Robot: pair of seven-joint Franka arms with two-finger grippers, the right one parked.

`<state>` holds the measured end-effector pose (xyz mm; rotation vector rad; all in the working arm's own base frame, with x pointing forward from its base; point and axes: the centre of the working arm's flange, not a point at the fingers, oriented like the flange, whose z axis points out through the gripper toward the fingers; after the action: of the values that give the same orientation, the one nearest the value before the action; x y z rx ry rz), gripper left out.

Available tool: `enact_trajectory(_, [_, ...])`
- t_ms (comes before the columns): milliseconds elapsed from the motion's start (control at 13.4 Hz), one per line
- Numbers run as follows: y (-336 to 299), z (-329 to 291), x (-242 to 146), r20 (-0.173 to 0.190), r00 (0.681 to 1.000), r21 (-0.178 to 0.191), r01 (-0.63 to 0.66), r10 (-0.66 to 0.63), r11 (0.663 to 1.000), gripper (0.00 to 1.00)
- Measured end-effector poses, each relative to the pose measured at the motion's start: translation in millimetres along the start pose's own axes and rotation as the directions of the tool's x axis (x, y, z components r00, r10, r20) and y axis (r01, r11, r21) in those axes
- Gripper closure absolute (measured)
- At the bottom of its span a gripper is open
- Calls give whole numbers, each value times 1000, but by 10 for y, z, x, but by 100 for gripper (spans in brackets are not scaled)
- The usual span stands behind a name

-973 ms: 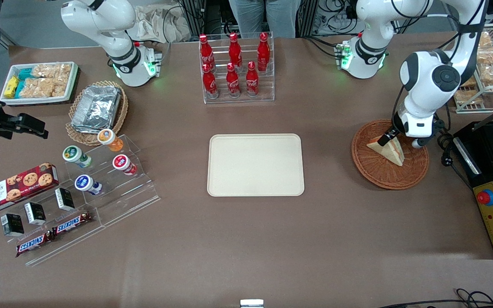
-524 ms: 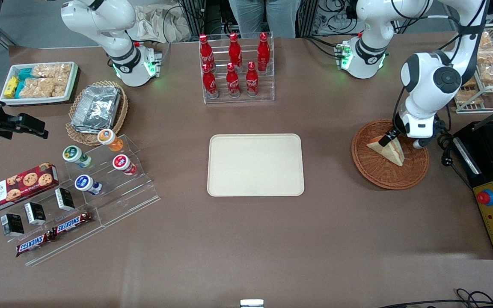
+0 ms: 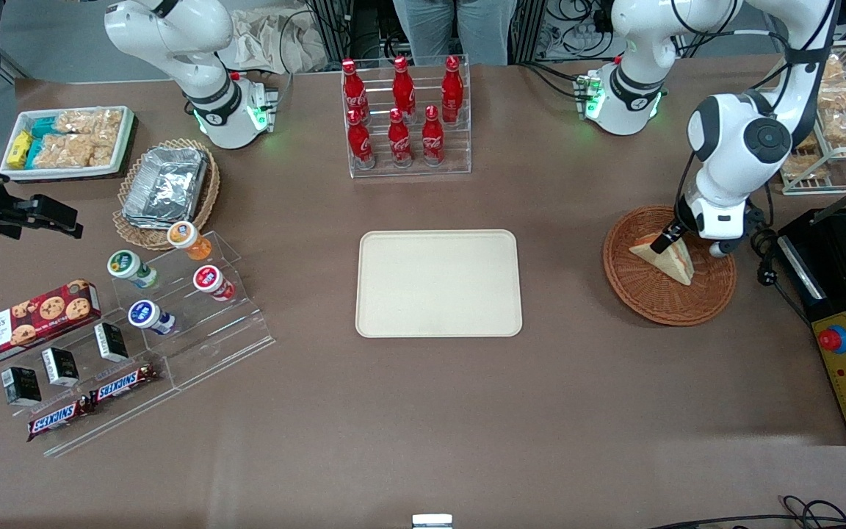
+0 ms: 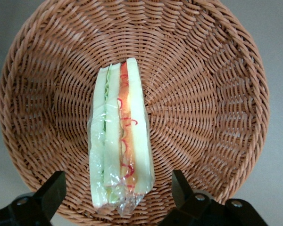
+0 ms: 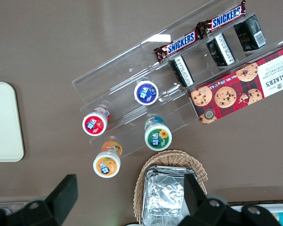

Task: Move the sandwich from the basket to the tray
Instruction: 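Descend around the sandwich's upright edge and close the left gripper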

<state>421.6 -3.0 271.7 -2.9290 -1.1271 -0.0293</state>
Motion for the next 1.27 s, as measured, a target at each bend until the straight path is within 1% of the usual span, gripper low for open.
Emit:
enact_trajectory(524, [-2, 164, -10, 0, 1000, -7, 0, 0, 1000, 0])
enact_trajectory(898, [-10, 249, -16, 7, 1000, -4, 1, -1, 1000, 0])
enact_trajectory(973, [-11, 260, -18, 9, 1000, -3, 1, -1, 1000, 1])
enact_trajectory(1048, [-12, 268, -19, 10, 1000, -2, 1, -1, 1000, 4])
enact_trajectory(1122, [-12, 272, -20, 11, 1000, -2, 1, -1, 1000, 4])
enact_trajectory(1272, [-14, 273, -18, 11, 1000, -2, 1, -1, 1000, 23])
